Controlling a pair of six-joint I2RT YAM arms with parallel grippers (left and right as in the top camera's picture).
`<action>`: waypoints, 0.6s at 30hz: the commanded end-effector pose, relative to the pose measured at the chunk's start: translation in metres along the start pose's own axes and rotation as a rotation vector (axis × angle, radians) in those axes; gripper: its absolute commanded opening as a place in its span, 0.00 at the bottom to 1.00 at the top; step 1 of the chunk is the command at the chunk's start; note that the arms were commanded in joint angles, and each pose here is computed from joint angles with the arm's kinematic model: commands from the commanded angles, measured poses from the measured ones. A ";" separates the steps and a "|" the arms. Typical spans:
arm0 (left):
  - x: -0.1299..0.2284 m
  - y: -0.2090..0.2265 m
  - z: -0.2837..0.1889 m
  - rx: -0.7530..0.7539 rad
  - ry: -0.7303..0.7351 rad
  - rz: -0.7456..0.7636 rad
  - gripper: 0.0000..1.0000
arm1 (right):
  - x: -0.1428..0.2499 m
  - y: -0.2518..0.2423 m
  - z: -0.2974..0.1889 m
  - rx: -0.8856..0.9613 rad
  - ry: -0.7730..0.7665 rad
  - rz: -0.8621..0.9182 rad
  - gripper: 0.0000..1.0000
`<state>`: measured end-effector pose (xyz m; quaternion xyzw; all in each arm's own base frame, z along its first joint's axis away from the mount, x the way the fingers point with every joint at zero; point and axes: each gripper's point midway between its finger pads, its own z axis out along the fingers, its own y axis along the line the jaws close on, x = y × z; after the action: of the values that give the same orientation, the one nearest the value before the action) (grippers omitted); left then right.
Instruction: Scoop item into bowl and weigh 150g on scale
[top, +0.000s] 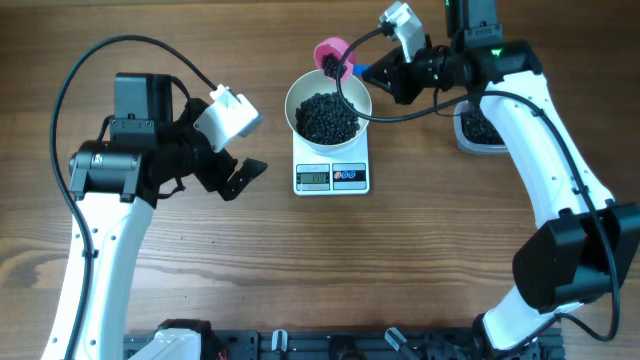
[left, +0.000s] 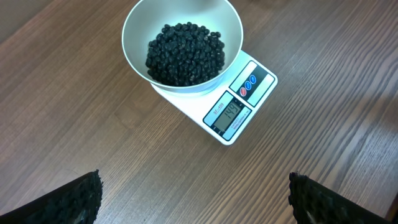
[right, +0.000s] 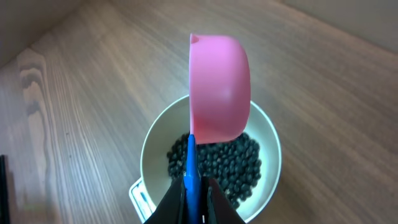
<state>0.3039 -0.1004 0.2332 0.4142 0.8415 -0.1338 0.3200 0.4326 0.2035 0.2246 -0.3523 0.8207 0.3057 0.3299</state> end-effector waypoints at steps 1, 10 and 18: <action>0.002 -0.001 0.003 0.010 0.005 -0.011 1.00 | -0.006 0.001 0.004 -0.012 -0.015 0.002 0.04; 0.002 -0.001 0.003 0.010 0.005 -0.011 1.00 | -0.008 0.003 0.004 -0.026 -0.025 0.031 0.04; 0.002 -0.001 0.003 0.010 0.005 -0.011 1.00 | -0.010 0.005 0.002 -0.046 -0.033 0.032 0.04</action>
<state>0.3038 -0.1004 0.2331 0.4141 0.8416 -0.1337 0.3198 0.4337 0.2053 0.2275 -0.3384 0.8226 0.3166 0.3294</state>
